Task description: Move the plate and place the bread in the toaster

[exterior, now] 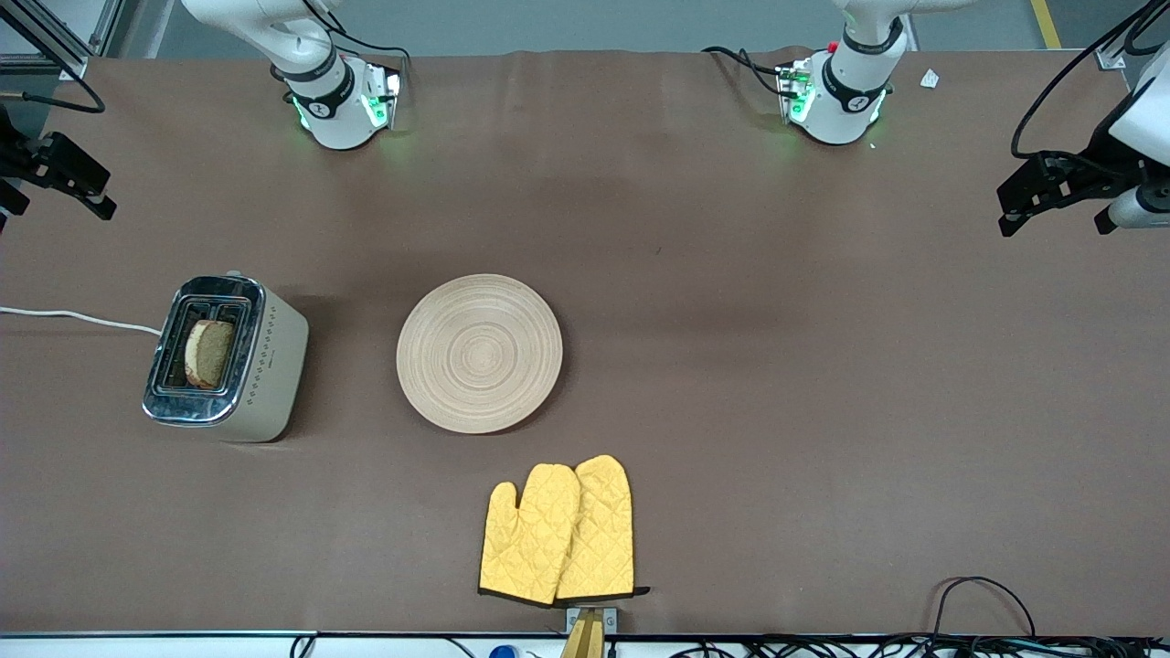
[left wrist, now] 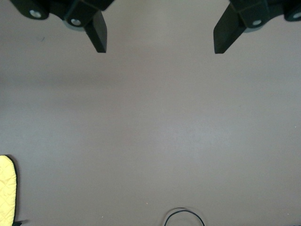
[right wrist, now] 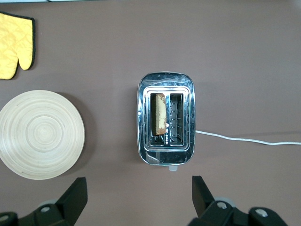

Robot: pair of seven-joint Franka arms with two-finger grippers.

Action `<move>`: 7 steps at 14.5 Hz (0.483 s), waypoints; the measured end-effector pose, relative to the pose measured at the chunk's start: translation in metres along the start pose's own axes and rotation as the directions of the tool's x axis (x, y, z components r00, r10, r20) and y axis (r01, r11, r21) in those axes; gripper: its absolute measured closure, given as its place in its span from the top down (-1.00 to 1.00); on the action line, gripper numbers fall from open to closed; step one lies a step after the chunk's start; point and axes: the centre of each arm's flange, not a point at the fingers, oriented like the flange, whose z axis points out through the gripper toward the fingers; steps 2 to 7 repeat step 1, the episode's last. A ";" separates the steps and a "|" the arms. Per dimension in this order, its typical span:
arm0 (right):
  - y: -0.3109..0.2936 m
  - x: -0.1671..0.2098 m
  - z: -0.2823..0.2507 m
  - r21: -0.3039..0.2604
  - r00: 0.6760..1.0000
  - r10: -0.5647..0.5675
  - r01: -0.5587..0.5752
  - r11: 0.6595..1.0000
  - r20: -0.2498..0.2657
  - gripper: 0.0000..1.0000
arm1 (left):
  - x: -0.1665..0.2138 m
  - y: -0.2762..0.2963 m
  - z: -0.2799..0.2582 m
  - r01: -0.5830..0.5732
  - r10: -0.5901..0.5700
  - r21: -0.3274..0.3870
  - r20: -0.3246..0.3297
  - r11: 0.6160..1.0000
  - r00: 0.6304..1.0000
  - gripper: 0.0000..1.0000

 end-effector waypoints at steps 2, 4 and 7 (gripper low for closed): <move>0.000 0.000 0.000 0.000 1.000 -0.008 0.008 1.000 0.001 0.96 | 0.000 0.001 0.001 -0.002 0.002 -0.003 0.006 1.000 1.000 1.00; 0.000 0.000 0.000 0.000 1.000 -0.008 0.008 1.000 0.001 0.96 | 0.000 0.001 0.001 -0.002 0.002 -0.003 0.006 1.000 1.000 1.00; 0.000 0.000 0.000 0.000 1.000 -0.008 0.008 1.000 0.001 0.96 | 0.000 0.001 0.001 -0.002 0.002 -0.003 0.006 1.000 1.000 1.00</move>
